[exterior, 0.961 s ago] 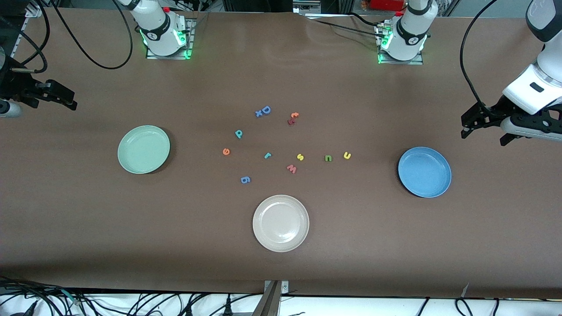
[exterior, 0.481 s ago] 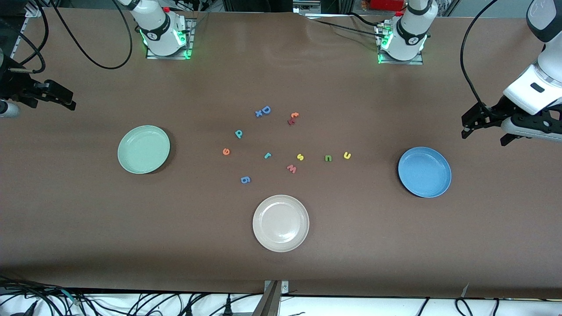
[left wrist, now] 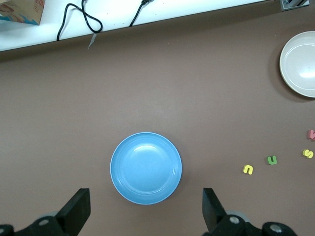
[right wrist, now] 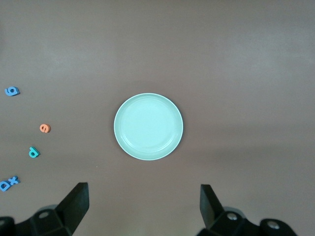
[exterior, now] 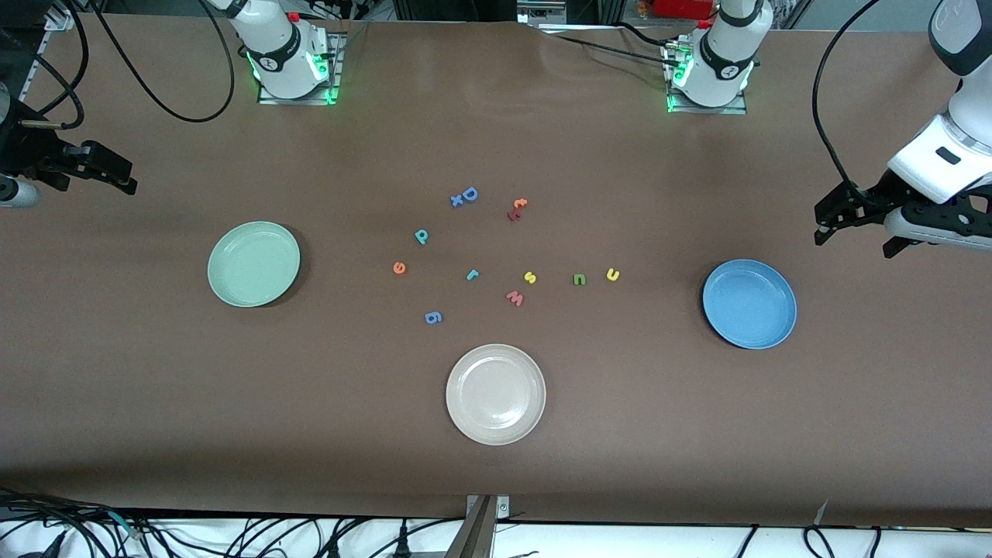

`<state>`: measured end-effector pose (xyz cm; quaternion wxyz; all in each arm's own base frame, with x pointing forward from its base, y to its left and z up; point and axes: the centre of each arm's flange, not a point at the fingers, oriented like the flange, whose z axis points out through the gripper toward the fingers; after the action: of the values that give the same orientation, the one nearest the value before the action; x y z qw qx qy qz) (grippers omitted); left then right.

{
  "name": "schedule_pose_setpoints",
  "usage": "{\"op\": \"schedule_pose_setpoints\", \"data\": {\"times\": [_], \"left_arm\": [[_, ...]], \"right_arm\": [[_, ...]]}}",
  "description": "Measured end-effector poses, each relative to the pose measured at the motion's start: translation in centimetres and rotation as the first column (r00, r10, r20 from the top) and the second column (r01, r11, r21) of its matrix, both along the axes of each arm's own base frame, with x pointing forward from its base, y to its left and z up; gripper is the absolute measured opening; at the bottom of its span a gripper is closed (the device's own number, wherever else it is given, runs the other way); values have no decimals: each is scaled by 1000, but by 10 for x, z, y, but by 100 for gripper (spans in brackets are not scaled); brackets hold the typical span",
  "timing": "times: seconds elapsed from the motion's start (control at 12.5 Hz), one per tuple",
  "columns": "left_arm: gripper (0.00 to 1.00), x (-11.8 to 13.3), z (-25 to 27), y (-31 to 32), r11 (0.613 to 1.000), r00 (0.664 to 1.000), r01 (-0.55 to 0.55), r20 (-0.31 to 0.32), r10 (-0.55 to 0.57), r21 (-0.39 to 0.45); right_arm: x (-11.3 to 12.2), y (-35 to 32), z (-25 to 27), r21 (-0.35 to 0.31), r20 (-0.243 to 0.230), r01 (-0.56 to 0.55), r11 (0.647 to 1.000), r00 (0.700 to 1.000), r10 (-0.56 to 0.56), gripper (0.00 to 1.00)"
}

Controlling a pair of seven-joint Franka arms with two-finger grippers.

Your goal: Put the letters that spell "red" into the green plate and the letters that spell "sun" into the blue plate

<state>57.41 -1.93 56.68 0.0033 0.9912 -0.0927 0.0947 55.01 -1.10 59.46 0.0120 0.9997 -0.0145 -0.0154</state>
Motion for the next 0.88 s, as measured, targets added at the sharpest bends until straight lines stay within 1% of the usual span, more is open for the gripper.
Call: {"op": "schedule_pose_setpoints", "data": {"times": [0.88], "left_arm": [[100, 0, 0, 2, 1000, 1000, -4, -4, 4, 0]], "right_arm": [[0, 11, -2, 0, -2, -20, 1000, 1000, 20, 100]]}}
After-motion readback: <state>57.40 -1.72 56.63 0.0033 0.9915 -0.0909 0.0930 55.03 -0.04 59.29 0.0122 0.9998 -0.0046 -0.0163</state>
